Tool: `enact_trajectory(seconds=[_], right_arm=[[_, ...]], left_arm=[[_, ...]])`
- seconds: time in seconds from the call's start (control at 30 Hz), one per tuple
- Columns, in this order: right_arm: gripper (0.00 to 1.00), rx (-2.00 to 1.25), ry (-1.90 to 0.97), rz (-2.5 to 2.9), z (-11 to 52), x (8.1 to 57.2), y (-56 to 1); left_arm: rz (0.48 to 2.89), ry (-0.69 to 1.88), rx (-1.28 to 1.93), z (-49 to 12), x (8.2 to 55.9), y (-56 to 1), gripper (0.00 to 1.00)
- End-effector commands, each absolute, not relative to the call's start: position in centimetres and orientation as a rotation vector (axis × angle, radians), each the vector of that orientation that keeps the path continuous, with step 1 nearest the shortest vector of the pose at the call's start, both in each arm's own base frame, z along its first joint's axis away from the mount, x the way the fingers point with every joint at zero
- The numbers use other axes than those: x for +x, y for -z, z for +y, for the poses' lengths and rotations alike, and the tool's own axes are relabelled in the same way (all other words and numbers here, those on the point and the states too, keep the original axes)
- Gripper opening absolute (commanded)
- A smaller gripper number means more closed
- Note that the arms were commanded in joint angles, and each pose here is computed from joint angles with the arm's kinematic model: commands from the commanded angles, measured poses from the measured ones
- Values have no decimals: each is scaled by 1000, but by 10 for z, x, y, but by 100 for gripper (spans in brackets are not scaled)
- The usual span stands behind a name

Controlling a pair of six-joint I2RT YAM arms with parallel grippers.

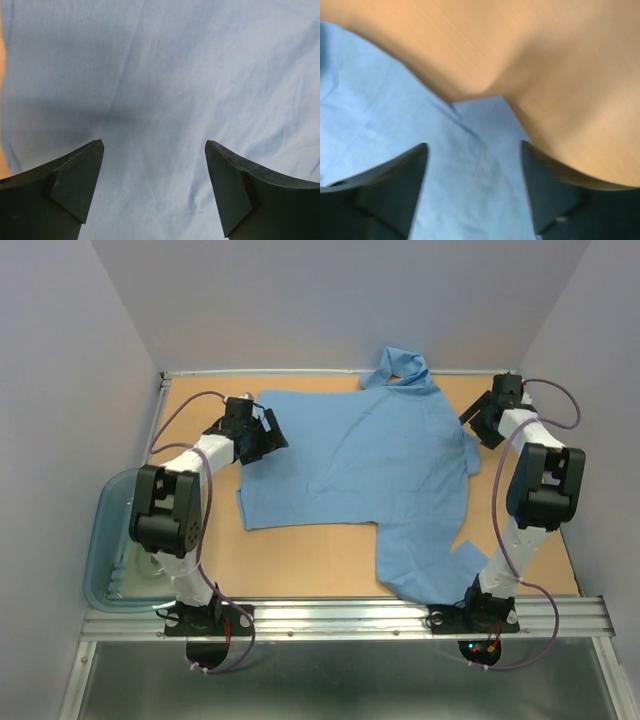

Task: Fold and stack the long sleeve shirts
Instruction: Flatten the shirt out, then fold the shirt

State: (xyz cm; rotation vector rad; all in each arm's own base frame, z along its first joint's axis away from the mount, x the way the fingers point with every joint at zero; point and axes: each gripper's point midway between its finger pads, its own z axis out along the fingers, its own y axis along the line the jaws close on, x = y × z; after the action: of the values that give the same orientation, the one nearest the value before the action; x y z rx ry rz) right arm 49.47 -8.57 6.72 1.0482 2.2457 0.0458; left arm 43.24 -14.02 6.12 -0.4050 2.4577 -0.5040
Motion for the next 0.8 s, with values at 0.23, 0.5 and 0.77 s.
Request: enact_trajectory(seconds=[0.23,0.5,0.77], right_arm=[[100,957,-324,2119,-41,410,-177],[100,928,-371,2207,-16,333,-146],[100,927,-252,2341,-18,280,-100]], left_arm=[[2094,632,-534,-127,340,-191,99],[2153,527,-782,-94,263,-115,94],[2180,419,-927,-78,248,-81,89]])
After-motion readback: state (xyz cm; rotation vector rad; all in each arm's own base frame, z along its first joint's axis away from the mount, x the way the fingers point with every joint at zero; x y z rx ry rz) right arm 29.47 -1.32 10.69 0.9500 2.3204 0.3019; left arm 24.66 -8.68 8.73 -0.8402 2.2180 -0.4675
